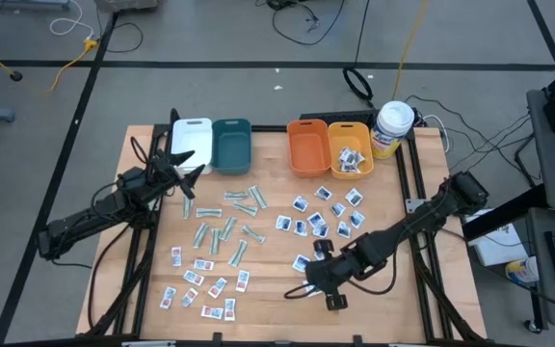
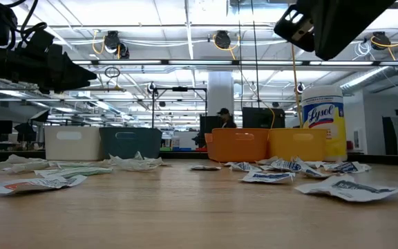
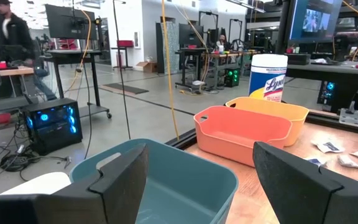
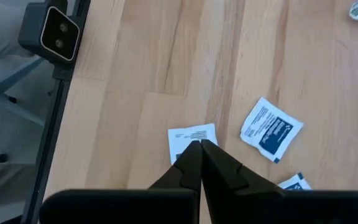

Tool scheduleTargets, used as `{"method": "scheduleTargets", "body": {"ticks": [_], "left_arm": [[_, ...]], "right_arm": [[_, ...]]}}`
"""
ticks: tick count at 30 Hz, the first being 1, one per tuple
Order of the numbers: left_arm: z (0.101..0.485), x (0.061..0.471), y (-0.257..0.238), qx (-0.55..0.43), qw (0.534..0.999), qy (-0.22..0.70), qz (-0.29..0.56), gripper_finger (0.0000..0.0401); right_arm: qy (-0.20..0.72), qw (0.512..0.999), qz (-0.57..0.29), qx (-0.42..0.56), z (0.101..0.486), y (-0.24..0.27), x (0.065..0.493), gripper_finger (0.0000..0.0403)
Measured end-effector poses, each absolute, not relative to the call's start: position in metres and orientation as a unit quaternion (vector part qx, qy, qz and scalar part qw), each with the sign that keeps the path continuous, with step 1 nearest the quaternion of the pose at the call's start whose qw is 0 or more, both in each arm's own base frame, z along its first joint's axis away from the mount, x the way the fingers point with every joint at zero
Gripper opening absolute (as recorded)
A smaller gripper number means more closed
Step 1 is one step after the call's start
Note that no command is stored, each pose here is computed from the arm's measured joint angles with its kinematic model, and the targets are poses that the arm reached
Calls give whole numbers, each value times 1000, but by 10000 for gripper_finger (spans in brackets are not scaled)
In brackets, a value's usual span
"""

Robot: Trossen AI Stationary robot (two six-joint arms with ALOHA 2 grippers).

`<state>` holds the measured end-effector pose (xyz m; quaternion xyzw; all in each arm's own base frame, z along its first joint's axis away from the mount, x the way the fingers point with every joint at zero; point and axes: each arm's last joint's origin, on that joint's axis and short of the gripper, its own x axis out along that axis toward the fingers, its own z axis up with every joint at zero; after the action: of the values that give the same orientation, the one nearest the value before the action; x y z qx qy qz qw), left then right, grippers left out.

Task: Pick & Place First Aid Supplies
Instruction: Put the towelette pack into the yellow bin

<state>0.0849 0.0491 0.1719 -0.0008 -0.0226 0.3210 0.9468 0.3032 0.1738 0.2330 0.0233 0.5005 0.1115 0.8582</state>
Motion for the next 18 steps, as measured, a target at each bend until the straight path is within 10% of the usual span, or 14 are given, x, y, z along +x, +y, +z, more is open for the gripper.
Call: {"method": "scheduleTargets", "body": {"ticks": [18], "left_arm": [[172,85,49,-1,947,-23,321,296]], "right_arm": [[483,870,95,-20,230,172,308,191]]}}
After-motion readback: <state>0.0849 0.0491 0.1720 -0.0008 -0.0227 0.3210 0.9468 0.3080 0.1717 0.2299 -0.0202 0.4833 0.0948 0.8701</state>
